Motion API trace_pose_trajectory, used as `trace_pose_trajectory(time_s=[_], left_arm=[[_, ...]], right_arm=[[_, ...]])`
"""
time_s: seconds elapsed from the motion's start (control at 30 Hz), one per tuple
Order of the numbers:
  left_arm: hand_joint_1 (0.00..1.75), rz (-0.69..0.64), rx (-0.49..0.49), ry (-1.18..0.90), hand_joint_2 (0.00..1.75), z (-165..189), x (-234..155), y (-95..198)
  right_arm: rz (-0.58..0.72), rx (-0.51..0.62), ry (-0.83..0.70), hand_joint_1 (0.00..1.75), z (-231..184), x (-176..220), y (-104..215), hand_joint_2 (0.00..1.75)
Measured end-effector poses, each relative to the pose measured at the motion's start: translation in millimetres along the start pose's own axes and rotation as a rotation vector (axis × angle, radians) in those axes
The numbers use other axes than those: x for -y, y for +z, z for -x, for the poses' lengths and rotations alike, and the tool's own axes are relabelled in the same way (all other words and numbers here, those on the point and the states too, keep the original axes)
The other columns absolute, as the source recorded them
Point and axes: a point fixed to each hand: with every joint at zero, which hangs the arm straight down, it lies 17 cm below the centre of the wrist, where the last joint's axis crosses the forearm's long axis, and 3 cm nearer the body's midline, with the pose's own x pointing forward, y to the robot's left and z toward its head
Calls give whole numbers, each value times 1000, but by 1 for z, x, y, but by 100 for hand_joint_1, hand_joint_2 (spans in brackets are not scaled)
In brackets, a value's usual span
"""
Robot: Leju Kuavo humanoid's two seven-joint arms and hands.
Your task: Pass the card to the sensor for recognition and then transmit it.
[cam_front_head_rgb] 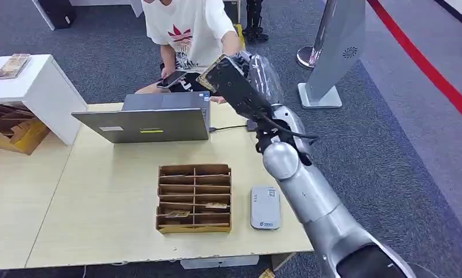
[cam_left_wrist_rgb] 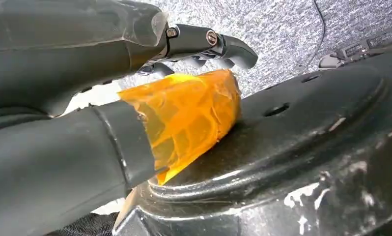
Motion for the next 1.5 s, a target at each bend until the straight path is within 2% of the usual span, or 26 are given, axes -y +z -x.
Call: trace_pose_trajectory(time_s=[0.27,0.6,0.63,0.67,0.83,0.93,1.13,1.3,1.5], left_arm=[[0,1,-1,-20,0,-3,-2,0],[0,3,1,-24,0,-4,-2,0],[0,3,1,-24,0,-4,-2,0],[0,4,1,-24,0,-4,-2,0],[0,5,0,-24,0,-4,-2,0],[0,5,0,-20,0,-4,-2,0],[0,6,7,9,0,-4,-2,0],[0,7,11,37,0,-2,0,0],[0,7,9,77,0,1,1,1]], right_arm=[[11,-78,57,175,24,-6,-15,175],[2,-128,114,175,46,-14,-14,175],[-2,-133,124,119,49,-16,-13,175],[-8,-138,135,0,53,-18,-11,175],[-83,-168,185,0,72,-39,-1,175],[-137,-171,159,0,78,-55,9,175],[-202,-116,-79,0,57,-84,40,175],[-198,-42,-276,0,24,-87,72,175],[-187,62,-356,0,-6,-81,116,175]])
